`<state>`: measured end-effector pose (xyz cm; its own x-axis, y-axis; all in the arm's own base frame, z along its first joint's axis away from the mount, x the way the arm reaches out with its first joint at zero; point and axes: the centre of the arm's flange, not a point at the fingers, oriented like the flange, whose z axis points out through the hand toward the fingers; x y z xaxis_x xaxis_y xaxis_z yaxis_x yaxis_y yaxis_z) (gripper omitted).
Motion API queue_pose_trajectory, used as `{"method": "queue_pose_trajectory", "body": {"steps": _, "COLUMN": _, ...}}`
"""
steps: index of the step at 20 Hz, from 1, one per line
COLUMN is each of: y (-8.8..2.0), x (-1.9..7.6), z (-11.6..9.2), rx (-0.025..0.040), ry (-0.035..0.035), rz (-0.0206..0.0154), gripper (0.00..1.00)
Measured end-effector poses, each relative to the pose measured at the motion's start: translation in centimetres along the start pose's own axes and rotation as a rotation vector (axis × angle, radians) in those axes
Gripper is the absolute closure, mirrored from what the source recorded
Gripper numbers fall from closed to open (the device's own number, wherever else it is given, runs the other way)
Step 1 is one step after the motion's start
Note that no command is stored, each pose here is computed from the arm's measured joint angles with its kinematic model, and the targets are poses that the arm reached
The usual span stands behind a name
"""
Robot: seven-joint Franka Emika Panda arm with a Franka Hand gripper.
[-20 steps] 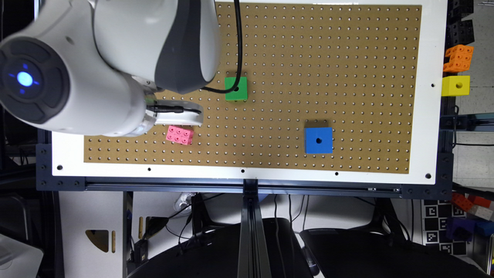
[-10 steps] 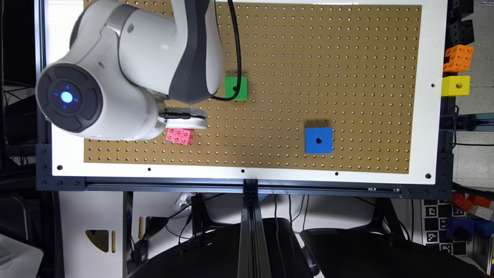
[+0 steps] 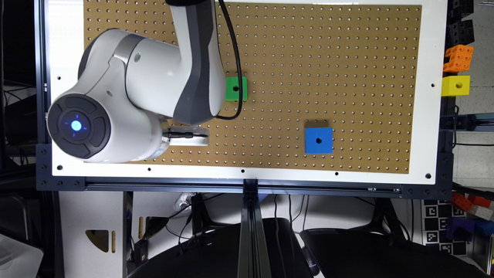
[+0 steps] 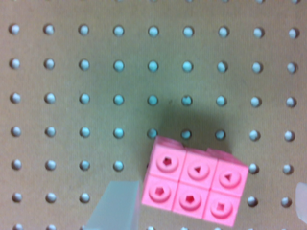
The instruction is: Pick up pink block.
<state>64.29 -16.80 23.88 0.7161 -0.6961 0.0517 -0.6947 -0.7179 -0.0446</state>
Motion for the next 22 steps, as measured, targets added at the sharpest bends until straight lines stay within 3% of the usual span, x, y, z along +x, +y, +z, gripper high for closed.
{"method": "queue_pose_trajectory", "body": {"steps": 2, "y": 0.0, "x": -0.02, "z": 0.1, "rx": -0.0008, "ry": -0.0016, "rz": 0.0000, "gripper": 0.00}}
{"method": "queue_pose_trajectory", "body": {"steps": 6, "y": 0.2, "x": -0.25, "z": 1.9, "rx": -0.0068, "ry": -0.0143, "rz": 0.0004, "gripper": 0.00}}
{"method": "queue_pose_trajectory", "body": {"steps": 10, "y": 0.2, "x": -0.33, "z": 3.6, "rx": -0.0080, "ry": -0.0185, "rz": 0.0009, "gripper": 0.00}}
{"method": "queue_pose_trajectory", "body": {"steps": 19, "y": 0.3, "x": -0.26, "z": 3.7, "rx": -0.0087, "ry": -0.0195, "rz": 0.0029, "gripper": 0.00}}
{"method": "queue_pose_trajectory", "body": {"steps": 22, "y": 0.4, "x": -0.41, "z": 4.4, "rx": -0.0130, "ry": -0.0279, "rz": 0.0031, "gripper": 0.00}}
